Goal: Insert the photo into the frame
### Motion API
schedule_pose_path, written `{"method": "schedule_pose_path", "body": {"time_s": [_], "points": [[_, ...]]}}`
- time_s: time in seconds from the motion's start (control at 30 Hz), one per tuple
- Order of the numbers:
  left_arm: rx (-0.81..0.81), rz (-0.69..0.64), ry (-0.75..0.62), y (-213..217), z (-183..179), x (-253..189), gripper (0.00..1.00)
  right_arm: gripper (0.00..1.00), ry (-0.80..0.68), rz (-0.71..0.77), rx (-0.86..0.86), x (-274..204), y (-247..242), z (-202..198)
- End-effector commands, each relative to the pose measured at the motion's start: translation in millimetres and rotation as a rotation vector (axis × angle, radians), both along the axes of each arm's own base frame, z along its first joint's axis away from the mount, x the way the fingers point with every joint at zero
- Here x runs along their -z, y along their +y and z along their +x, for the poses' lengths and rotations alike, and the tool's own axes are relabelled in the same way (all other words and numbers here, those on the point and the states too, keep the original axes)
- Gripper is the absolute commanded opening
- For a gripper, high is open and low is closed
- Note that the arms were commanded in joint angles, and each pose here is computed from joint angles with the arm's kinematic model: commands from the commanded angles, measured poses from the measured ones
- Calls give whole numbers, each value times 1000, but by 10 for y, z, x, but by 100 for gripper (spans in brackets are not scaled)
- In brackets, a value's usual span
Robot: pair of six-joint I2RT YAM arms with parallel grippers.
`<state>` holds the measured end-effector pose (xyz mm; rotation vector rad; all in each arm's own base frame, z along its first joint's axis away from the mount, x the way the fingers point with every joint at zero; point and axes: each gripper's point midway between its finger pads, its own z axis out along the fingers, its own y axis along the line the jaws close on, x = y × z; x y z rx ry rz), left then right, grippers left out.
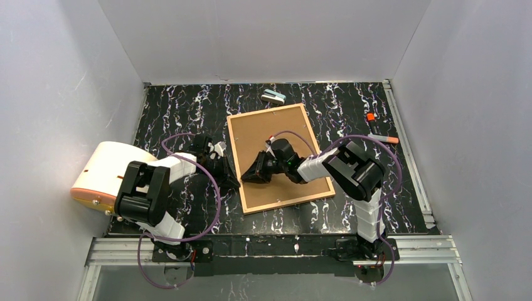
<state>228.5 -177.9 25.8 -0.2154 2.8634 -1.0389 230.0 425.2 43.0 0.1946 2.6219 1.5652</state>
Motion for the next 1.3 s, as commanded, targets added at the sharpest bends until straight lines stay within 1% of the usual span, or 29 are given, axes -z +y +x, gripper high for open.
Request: {"method": "schedule_pose_path", "body": {"time_s": [0.0, 0.1, 0.13, 0.33, 0.37, 0.47, 0.53, 0.67, 0.77, 0.93, 1.0, 1.07, 1.13, 1.27], "points": [[5, 138, 84, 170, -234, 354, 4, 22, -82, 170, 29, -396, 180, 109], [2, 140, 80, 172, -216, 352, 4, 22, -87, 182, 45, -417, 148, 119], [-1, 142, 80, 175, -214, 353, 4, 22, -79, 165, 52, -382, 130, 129], [-6, 147, 76, 182, -208, 352, 6, 22, -93, -19, 86, -190, -50, 163], [-6, 147, 76, 181, -205, 351, 8, 24, -92, -48, 93, -153, -86, 166], [-10, 152, 73, 189, -198, 352, 16, 32, -94, -130, 97, -53, -195, 155], [-13, 160, 67, 199, -188, 352, 20, 35, -103, -174, 94, -20, -250, 149], [-27, 180, 55, 226, -146, 356, 24, 36, -125, -205, 97, -23, -302, 158], [-43, 181, 36, 222, -86, 316, 29, 36, -154, -246, 108, -43, -356, 210], [-59, 166, -4, 181, 50, 203, 35, 37, -192, -305, 153, -92, -559, 385], [-68, 147, -26, 144, 134, 129, 38, 38, -195, -300, 160, -129, -631, 450], [-76, 123, -52, 104, 224, 37, 42, 39, -196, -316, 162, -154, -699, 505], [-89, 110, -85, 88, 329, -65, 47, 39, -197, -361, 164, -159, -798, 539], [-118, 124, -126, 127, 479, -161, 56, 41, -225, -435, 199, -281, -1032, 676]]}}
